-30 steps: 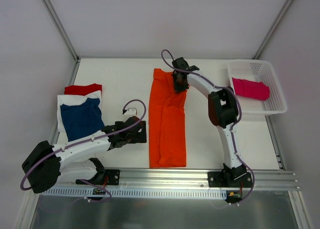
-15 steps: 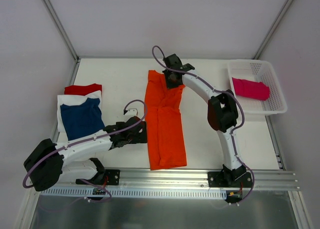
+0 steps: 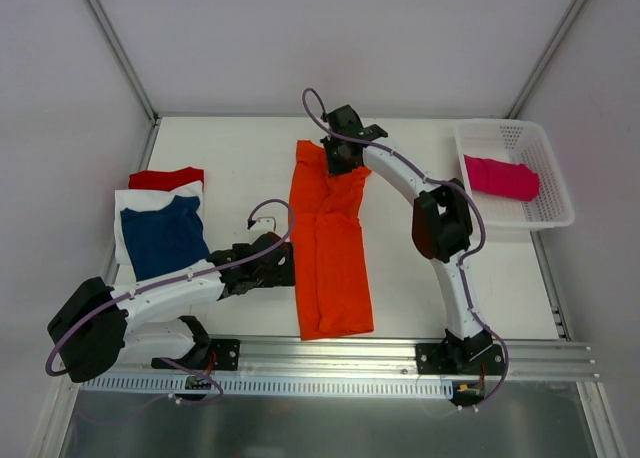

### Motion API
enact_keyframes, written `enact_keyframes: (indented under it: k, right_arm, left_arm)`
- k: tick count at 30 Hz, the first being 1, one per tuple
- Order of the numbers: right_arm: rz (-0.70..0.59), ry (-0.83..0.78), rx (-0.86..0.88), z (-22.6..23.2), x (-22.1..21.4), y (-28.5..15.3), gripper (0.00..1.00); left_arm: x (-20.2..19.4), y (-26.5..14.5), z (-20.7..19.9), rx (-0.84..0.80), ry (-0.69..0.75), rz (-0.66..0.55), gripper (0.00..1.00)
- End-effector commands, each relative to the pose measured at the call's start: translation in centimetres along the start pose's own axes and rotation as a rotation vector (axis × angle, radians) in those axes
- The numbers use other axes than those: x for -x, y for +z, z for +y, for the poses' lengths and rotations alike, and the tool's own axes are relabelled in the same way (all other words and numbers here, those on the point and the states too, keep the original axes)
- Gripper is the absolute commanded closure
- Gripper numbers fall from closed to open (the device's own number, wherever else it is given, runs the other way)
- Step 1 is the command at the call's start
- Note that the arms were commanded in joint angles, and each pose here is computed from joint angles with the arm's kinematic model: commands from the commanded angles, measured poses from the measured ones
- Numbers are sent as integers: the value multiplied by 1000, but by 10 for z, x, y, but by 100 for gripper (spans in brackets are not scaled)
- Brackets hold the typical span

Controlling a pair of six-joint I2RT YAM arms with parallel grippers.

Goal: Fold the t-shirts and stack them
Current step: Fold the tshirt

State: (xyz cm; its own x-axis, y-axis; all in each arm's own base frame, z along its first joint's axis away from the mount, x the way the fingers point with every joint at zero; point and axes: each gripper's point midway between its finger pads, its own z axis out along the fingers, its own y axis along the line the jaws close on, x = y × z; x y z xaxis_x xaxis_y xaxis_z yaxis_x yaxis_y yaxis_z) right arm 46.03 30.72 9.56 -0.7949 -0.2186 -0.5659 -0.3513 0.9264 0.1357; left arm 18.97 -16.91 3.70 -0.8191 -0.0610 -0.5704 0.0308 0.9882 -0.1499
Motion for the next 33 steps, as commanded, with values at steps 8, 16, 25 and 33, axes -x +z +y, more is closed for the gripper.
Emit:
enact_keyframes:
  k: [8,16,25,33]
  right_arm:
    - [5,-8,143,33,7,12,99]
    - [-4,-5,215,51,12,10,100]
    - [-9,-4,297,70,18,9,99]
    - [28,-2,284,67,9,25,74]
  left_arm:
    - [-4,4,2,1,-23,12,1]
    - [-7,6,2,4,-24,23,1]
    - [-11,9,2,6,-24,37,1]
    - [-11,9,1,2,-16,40,1]
